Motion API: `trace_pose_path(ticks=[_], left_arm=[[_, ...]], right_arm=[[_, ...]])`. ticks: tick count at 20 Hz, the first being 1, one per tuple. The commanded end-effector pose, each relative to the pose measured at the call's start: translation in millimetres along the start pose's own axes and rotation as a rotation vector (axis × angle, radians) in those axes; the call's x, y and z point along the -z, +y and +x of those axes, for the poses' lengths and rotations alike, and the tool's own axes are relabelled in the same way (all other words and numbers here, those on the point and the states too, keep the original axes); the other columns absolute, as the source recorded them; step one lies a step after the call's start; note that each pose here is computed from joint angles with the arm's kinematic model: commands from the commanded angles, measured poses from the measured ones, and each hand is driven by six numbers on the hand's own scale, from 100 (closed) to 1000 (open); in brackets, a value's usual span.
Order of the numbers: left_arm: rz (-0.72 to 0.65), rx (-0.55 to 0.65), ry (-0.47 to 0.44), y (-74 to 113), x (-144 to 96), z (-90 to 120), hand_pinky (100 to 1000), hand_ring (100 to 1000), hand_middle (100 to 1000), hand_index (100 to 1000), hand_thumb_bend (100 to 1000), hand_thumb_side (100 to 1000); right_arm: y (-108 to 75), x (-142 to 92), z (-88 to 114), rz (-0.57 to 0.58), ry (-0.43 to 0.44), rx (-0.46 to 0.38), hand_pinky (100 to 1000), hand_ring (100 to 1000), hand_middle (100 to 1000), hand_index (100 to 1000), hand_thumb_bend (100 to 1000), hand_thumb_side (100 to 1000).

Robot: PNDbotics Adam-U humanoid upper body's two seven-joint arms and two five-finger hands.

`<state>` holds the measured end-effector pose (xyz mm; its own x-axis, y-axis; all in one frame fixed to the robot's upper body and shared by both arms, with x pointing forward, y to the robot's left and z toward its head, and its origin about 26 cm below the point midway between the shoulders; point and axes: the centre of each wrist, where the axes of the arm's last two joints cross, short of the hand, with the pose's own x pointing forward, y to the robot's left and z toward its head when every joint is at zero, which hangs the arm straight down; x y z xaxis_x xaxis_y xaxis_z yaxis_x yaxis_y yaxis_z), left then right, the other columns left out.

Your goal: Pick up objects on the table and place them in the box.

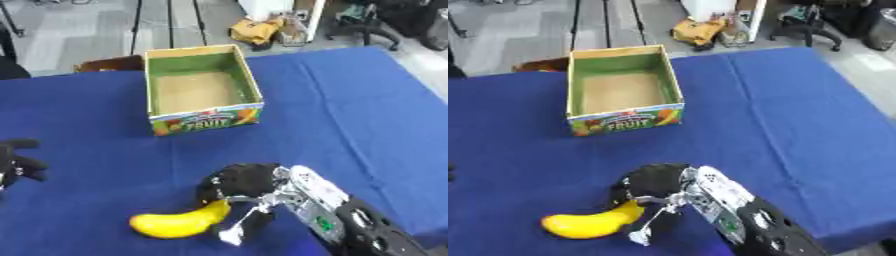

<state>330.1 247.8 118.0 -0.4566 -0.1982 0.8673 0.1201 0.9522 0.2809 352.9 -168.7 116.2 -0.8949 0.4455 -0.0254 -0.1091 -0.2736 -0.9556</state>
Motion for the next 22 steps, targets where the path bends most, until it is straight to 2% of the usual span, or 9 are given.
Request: trace_pose_path(ticks=[1, 6, 10, 13, 15, 22], left_arm=[[-0.004, 0.02, -0.031, 5.6, 4, 9, 504, 551, 680, 718, 557, 829], [-0.005, 0.02, -0.032, 5.7, 5, 9, 504, 551, 681, 718, 557, 829], [-0.004, 0.02, -0.033, 5.7, 5, 9, 504, 551, 681, 718, 558, 829], [-0.003, 0.02, -0.032, 5.9, 5, 9, 503, 551, 681, 718, 558, 829], [-0.004, 0.02, -0.032, 5.8, 4, 9, 503, 551, 682, 718, 558, 829], [-0.004, 0.02, -0.033, 5.9, 5, 10, 503, 551, 682, 719, 558, 829]], right_arm=[[-3.7, 0, -2, 0.009, -0.001, -0.032, 667, 859, 782, 855, 100, 652], [-1.0, 2, -4, 0.03, -0.008, -0.043, 672, 859, 785, 856, 100, 725], [1.3, 2, -6, 0.049, -0.012, -0.055, 680, 861, 789, 858, 100, 715], [1.9, 0, -8, 0.057, -0.008, -0.075, 691, 857, 793, 858, 100, 624], [1.8, -1, -9, 0.056, 0.0, -0.094, 692, 851, 788, 848, 100, 520], [7.6, 1, -10, 0.057, 0.013, -0.128, 692, 847, 785, 821, 100, 425]])
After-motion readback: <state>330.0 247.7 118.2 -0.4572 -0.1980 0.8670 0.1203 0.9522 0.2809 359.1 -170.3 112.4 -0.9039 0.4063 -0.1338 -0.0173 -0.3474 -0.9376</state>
